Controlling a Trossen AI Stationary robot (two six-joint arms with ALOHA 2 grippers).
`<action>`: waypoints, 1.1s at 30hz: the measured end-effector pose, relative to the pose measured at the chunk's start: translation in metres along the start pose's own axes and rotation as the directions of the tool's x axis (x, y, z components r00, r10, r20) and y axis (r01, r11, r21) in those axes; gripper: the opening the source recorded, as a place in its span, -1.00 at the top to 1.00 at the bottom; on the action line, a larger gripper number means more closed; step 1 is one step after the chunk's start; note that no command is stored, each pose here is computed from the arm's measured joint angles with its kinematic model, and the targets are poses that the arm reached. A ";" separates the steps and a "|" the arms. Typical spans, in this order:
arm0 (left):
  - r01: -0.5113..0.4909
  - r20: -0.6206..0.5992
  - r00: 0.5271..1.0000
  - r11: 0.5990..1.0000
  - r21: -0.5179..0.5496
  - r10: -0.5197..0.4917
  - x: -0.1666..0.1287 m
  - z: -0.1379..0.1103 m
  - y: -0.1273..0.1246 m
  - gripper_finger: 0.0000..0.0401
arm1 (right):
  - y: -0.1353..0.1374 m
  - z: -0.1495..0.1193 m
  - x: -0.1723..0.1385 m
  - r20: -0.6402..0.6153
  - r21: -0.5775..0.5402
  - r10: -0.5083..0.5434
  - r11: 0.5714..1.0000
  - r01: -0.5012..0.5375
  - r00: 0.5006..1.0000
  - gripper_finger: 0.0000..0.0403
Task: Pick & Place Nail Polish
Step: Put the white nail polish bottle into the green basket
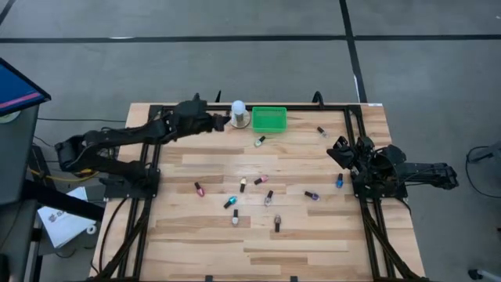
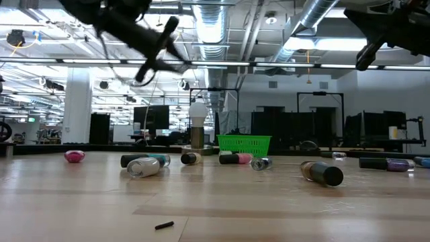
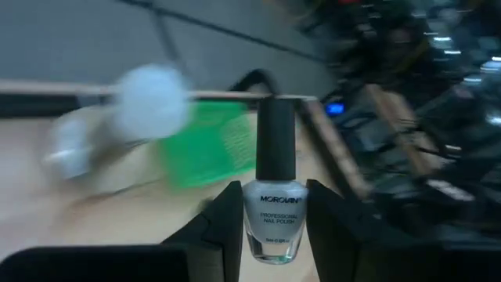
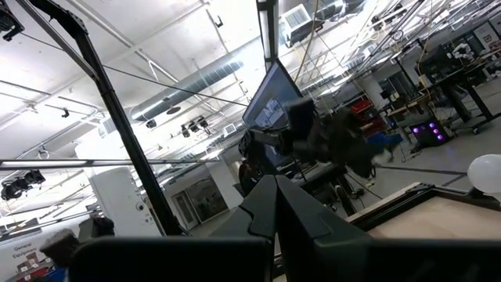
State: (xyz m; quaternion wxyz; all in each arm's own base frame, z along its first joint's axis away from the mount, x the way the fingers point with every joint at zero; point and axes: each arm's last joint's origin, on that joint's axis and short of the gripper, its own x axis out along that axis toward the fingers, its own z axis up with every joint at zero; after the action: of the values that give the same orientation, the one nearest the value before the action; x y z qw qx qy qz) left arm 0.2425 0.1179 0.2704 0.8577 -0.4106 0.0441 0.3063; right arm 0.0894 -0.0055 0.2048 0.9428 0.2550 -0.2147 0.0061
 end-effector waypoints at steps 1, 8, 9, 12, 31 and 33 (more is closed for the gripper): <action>0.035 0.006 0.999 0.999 0.014 -0.035 0.005 0.004 -0.008 0.50 | 0.000 0.000 0.000 0.000 0.000 0.000 1.000 0.000 1.000 1.00; 0.149 -0.009 0.989 0.973 0.174 -0.150 0.058 0.024 -0.059 0.50 | 0.000 0.000 0.000 0.000 0.000 0.000 1.000 0.000 1.000 1.00; 0.152 -0.017 0.988 0.968 0.201 -0.151 0.068 0.025 -0.065 0.50 | 0.000 0.000 0.000 0.000 0.000 0.000 1.000 0.000 1.000 1.00; 0.142 -0.051 0.990 0.950 0.279 -0.133 0.097 0.023 -0.077 0.50 | 0.000 0.000 0.000 0.000 0.000 0.001 1.000 -0.001 1.000 1.00; -0.029 -0.185 0.936 0.589 0.807 0.300 0.190 0.002 -0.055 0.50 | 0.000 0.000 0.000 -0.004 0.002 0.008 1.000 -0.008 1.000 1.00; -0.024 -0.194 0.927 0.565 0.824 0.322 0.196 -0.002 -0.048 0.50 | 0.000 0.000 0.000 -0.004 0.009 0.008 1.000 -0.008 1.000 1.00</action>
State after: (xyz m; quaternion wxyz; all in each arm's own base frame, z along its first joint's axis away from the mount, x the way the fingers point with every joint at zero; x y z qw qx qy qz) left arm 0.4280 0.1898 0.2372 0.8951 -0.0121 0.3589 0.2642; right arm 0.0894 -0.0051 0.2048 0.9421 0.2583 -0.2136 0.0115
